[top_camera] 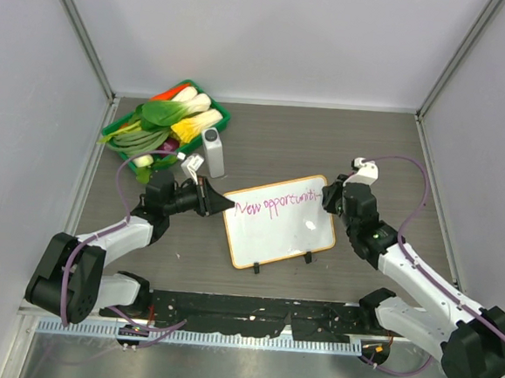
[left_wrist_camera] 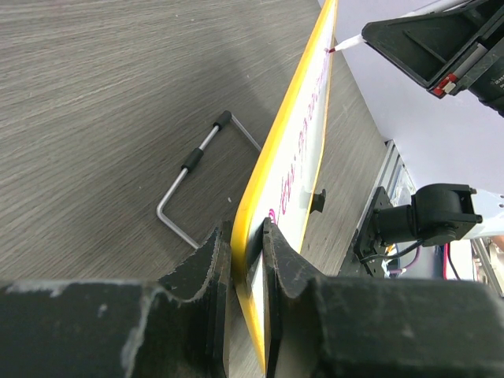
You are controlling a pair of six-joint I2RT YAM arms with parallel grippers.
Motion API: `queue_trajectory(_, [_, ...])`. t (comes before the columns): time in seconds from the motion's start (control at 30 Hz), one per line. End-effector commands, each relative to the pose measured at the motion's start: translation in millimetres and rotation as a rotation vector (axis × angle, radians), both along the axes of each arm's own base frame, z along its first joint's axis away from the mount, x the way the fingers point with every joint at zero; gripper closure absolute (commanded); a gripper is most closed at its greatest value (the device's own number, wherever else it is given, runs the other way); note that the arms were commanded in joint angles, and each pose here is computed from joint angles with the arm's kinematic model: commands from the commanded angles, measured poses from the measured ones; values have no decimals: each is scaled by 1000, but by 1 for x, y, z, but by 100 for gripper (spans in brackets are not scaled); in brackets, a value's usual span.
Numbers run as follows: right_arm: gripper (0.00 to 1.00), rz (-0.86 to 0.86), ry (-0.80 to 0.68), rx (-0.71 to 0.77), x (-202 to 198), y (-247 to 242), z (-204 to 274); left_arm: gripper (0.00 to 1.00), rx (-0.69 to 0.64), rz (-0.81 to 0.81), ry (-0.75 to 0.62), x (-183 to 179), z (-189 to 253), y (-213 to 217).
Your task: Write a sentence on the whiteboard
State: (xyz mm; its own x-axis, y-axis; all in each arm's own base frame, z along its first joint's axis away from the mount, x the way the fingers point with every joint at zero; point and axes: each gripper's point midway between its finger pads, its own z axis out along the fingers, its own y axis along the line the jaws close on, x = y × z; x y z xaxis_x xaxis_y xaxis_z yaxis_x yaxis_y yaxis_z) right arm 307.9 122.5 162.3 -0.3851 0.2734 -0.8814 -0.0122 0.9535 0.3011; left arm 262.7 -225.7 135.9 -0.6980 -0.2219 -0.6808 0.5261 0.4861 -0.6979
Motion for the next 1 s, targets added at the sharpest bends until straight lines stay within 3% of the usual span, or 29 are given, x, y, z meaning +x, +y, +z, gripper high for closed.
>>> queue_trajectory(0.0, [99, -30, -52, 2, 13, -1, 20, 100, 71, 28, -41, 5, -10, 6])
queue_trajectory(0.47, [99, 19, -53, 28, 15, 10, 22, 100, 72, 25, -39, 6, -11, 6])
queue_trajectory(0.97, [99, 51, 49, -6, -6, 7, -11, 100, 70, 24, -39, 6, -11, 5])
